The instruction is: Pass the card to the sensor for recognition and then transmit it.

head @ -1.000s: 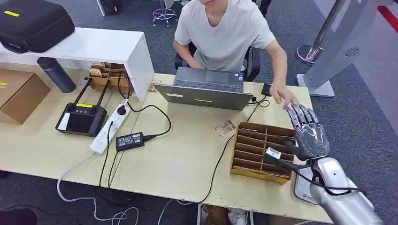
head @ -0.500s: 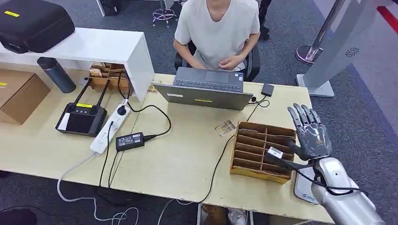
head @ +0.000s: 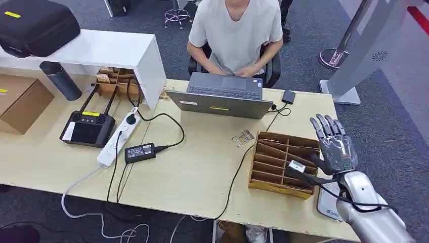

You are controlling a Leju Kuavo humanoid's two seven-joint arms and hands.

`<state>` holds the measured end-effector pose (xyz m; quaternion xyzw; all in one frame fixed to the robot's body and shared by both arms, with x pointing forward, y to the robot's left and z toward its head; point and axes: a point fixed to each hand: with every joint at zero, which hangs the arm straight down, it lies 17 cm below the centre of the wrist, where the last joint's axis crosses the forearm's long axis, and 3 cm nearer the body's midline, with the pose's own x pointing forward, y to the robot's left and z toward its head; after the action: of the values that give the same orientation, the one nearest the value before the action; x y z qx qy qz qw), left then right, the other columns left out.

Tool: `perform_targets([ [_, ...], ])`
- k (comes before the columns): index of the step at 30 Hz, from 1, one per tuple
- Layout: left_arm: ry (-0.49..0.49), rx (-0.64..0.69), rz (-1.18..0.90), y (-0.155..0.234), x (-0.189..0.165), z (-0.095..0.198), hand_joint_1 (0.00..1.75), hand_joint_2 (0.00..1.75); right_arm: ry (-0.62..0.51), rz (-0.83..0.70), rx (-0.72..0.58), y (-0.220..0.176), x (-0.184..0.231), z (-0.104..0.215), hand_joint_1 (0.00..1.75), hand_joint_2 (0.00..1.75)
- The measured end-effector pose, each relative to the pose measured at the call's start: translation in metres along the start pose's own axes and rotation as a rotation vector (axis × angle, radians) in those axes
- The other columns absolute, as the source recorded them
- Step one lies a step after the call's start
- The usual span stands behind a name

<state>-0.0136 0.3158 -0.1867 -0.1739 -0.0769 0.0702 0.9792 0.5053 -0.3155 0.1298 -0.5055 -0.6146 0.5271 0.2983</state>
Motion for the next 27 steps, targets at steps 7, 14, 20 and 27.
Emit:
perform_targets([
  [7,-0.003,0.003,0.001,0.0008,0.0008,0.0005,0.00,1.75,-0.001,-0.013,0.016,0.0063,0.0008,0.0074,1.75,1.75],
  [14,-0.005,0.004,0.002,0.0009,0.0010,0.0006,0.00,1.75,0.009,-0.020,0.010,0.0044,-0.0022,0.0076,1.75,1.75],
  [20,-0.006,0.004,0.002,0.0009,0.0012,0.0006,0.00,1.75,0.015,-0.020,0.006,0.0029,-0.0053,0.0071,1.75,1.75],
  [27,-0.005,0.005,0.002,0.0011,0.0011,0.0005,0.00,1.75,0.013,-0.019,0.004,0.0024,-0.0051,0.0070,1.75,1.75],
])
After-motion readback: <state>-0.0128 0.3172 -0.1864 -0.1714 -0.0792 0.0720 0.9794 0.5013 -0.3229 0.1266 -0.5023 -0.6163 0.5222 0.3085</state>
